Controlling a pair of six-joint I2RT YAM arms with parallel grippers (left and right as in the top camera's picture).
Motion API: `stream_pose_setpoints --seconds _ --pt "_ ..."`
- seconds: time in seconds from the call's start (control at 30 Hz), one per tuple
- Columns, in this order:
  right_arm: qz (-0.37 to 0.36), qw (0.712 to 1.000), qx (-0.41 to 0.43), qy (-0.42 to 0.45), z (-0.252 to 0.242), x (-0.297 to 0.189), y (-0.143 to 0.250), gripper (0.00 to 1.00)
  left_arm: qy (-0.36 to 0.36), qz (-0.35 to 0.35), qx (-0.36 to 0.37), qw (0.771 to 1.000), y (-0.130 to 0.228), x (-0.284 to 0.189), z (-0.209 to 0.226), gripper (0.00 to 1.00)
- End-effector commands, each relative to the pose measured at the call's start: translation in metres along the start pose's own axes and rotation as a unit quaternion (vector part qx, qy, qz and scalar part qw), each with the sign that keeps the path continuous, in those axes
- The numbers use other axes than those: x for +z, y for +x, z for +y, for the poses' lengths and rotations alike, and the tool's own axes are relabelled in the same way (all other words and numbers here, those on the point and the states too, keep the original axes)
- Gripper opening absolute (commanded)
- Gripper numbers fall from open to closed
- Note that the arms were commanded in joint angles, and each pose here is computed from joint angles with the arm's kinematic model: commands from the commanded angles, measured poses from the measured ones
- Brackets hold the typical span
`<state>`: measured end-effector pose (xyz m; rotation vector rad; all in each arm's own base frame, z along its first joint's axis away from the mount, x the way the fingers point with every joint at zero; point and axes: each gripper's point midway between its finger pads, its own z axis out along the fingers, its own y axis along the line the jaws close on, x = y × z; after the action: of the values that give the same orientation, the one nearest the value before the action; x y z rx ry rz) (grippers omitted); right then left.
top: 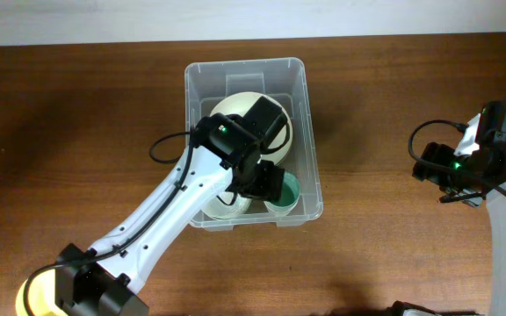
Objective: Pack container
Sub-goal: 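Place the white bowl with the left gripper onto the mint-green bowl, then move the left gripper to the yellow bowl and grasp its rim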
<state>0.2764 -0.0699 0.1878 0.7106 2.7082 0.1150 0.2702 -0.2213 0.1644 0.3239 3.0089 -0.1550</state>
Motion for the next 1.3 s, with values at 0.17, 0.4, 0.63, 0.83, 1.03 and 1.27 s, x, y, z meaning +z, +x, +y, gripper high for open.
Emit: stream_pose_setpoints --seconds 0.17,0.4,0.63,0.83,1.03,1.27 --pt "0.000 1.000 -0.004 0.002 -0.001 -0.001 0.001 0.78 -0.007 -0.036 -0.059 0.998 -0.021 -0.021 0.039 0.99" --pt "-0.002 1.000 -0.004 0.001 -0.001 -0.001 0.000 0.78 -0.091 -0.145 -0.267 0.948 -0.005 -0.105 0.180 1.00" --pt "-0.004 1.000 -0.004 0.000 -0.001 -0.001 -0.001 0.78 -0.137 -0.164 -0.525 0.824 0.086 -0.140 0.283 1.00" --pt "-0.004 1.000 -0.004 0.001 -0.001 -0.001 -0.001 0.78 -0.165 -0.083 -0.642 0.744 0.157 -0.064 0.333 0.99" --pt "-0.004 1.000 -0.004 0.001 -0.001 -0.001 -0.001 0.78 -0.170 -0.029 -0.713 0.680 0.206 0.013 0.364 0.99" --pt "-0.004 1.000 -0.004 0.001 -0.001 -0.001 -0.001 0.78 -0.160 0.047 -0.721 0.672 0.220 0.068 0.379 0.99"
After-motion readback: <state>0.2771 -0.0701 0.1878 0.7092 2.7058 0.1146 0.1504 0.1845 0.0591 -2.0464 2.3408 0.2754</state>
